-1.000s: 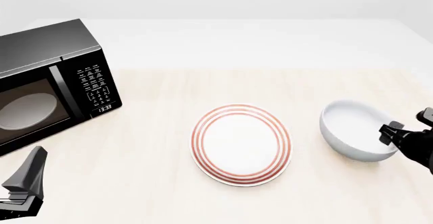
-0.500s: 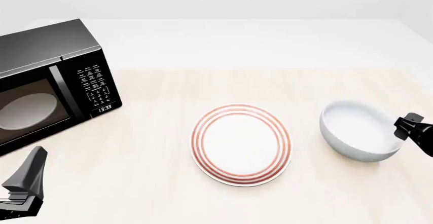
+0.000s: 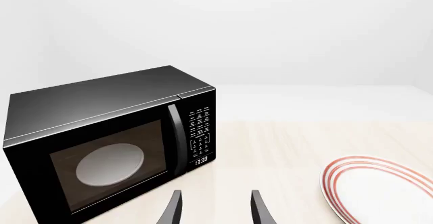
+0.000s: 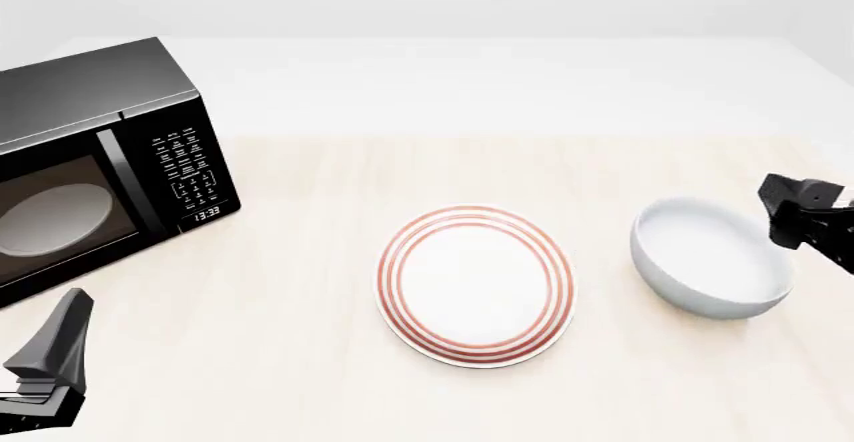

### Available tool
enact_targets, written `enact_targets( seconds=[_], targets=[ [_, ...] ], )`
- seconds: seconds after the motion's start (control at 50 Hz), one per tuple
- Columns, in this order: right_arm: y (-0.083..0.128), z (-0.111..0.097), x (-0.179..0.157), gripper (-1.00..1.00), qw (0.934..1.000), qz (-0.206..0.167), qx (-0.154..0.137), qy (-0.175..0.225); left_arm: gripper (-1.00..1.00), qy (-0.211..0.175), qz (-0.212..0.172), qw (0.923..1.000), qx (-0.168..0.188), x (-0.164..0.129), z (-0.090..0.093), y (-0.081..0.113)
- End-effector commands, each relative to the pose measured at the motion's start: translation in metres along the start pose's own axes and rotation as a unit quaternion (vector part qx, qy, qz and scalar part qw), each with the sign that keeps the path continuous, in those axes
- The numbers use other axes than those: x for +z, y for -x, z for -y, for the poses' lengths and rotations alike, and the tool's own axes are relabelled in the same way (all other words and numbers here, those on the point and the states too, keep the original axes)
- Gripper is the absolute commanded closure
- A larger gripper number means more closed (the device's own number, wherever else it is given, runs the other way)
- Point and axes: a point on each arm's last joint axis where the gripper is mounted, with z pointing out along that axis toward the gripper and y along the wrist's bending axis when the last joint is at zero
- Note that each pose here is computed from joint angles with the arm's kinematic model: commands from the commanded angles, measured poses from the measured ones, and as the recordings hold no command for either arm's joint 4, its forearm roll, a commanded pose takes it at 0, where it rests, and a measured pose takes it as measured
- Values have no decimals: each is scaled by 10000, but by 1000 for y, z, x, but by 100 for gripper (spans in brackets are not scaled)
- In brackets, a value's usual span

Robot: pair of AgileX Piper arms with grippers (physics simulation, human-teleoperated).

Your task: Put the white bowl to the right of the plate.

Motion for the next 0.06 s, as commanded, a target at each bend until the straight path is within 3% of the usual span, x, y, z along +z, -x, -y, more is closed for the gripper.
enact_targets(
  seconds=[0.02,0.04,0.06],
  targets=[
    [-11,-36,3,-100,9915,279,-403,1203,-100,0,0,10000,0,0,0,0],
    [-14,-42,9,-100,9894,253,-481,1349,-100,0,0,10000,0,0,0,0],
    [-18,-48,13,-100,9864,421,-342,1552,-100,0,0,10000,0,0,0,0]
  ],
)
